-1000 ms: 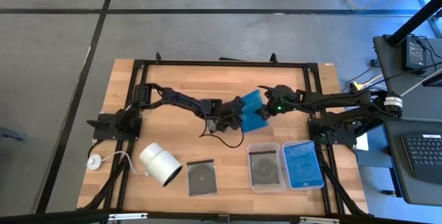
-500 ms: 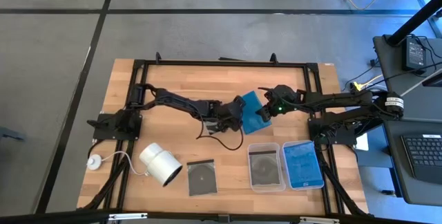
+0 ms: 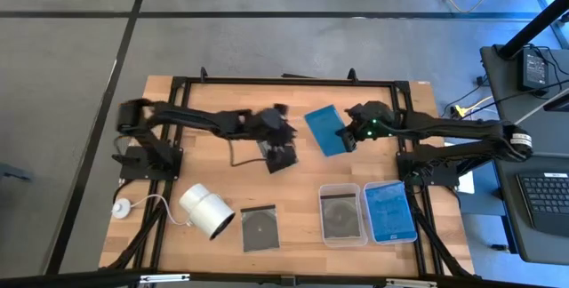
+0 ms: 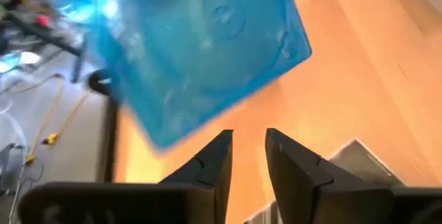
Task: Pick & place jewel cases by type
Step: Put the blue CD case into the right transparent bin
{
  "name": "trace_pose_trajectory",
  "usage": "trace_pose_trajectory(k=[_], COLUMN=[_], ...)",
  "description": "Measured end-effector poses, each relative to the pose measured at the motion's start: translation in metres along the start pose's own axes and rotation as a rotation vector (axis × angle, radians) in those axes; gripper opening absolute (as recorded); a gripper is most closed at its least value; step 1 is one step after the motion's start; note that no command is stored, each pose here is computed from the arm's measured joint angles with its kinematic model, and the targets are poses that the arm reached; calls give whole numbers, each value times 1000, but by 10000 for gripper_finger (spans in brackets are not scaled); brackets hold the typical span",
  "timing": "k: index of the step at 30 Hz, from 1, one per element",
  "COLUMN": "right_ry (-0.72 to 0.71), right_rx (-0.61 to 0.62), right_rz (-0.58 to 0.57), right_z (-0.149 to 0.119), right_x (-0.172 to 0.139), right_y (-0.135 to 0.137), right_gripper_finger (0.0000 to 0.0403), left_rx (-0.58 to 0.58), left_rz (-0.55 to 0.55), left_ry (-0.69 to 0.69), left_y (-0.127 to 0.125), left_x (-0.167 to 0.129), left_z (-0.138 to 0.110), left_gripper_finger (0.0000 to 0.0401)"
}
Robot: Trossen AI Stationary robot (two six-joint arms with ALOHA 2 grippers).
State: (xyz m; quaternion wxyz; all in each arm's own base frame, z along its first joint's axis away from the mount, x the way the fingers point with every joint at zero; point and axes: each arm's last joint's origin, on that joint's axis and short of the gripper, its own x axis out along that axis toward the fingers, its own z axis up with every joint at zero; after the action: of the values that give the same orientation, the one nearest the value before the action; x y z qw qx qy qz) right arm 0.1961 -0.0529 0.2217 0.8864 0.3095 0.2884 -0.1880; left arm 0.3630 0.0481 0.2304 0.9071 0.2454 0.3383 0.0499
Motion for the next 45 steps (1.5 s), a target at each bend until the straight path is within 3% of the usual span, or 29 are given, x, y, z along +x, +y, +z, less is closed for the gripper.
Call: trace_pose_trajectory(k=[7,13,21,26,31,38,45], right_ry=[20,186,377,557,657,621,631], right_rx=[11,179,365,593,714,697,685], right_rz=[-46,-49,94,16,-88,-114,-247], right_z=[24,25,20,4,-12,-30,-58], right_x=[-52,-95,-140,-154,-162,-171,-179], right_y=[34,63,100,105,108,118,124], right_gripper_finger=[26,26,26,25,32,25,29], left_rx=[-172,-220,-250,-285,-353,-364,-403], left_rz=[155,232,342,368,366,362,375], left_ry=[-216,-291,-327,-290,-269,-267,-309], left_y=[12,7,7,6,5,4,7], left_x=[-57,-87,-110,-111,-108,-108,-109], left_z=[-46,-83,-118,-136,-145,-146,-143], left_gripper_finger=[52,49,53,49,53,50,48])
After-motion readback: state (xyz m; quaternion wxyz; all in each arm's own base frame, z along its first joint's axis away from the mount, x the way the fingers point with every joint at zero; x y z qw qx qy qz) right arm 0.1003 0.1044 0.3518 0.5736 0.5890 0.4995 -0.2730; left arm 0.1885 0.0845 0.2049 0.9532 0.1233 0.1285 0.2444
